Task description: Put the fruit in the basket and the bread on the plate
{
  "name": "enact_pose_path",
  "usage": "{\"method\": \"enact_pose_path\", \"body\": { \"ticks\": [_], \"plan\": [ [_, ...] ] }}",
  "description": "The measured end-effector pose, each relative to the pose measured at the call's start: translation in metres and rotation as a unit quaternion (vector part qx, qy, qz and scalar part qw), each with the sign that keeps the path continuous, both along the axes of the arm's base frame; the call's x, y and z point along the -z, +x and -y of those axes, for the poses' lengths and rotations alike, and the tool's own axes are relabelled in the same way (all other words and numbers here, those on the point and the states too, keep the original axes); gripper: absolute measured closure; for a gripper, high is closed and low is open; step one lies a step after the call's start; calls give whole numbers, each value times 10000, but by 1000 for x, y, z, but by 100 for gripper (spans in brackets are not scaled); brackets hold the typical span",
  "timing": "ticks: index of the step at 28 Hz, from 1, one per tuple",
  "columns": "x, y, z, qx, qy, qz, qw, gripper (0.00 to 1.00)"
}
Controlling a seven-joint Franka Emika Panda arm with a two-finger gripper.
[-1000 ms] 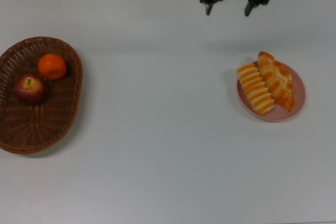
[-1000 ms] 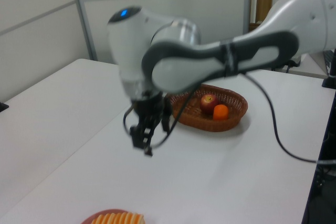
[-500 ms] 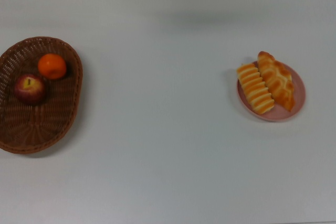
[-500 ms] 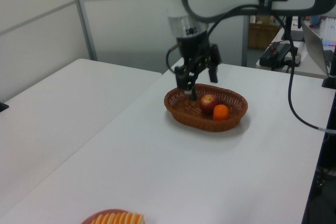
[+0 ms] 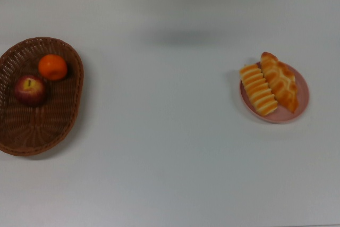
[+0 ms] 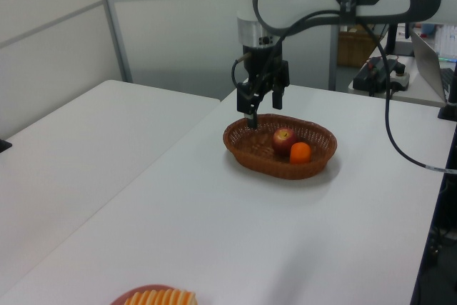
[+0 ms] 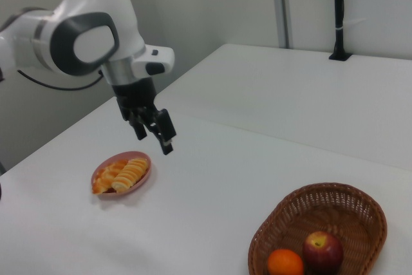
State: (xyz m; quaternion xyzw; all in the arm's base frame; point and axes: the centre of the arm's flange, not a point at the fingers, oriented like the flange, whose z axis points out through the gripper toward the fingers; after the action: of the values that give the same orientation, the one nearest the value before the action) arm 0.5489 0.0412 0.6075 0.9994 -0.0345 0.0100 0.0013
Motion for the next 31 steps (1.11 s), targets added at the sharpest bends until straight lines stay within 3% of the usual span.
{"method": "enact_pose_path", "body": {
  "ticks": [9,31],
  "plan": [
    [20,27,23,-8,49,276,9996,0],
    [6,28,27,-36,58,384,9992,0]
  ]
}}
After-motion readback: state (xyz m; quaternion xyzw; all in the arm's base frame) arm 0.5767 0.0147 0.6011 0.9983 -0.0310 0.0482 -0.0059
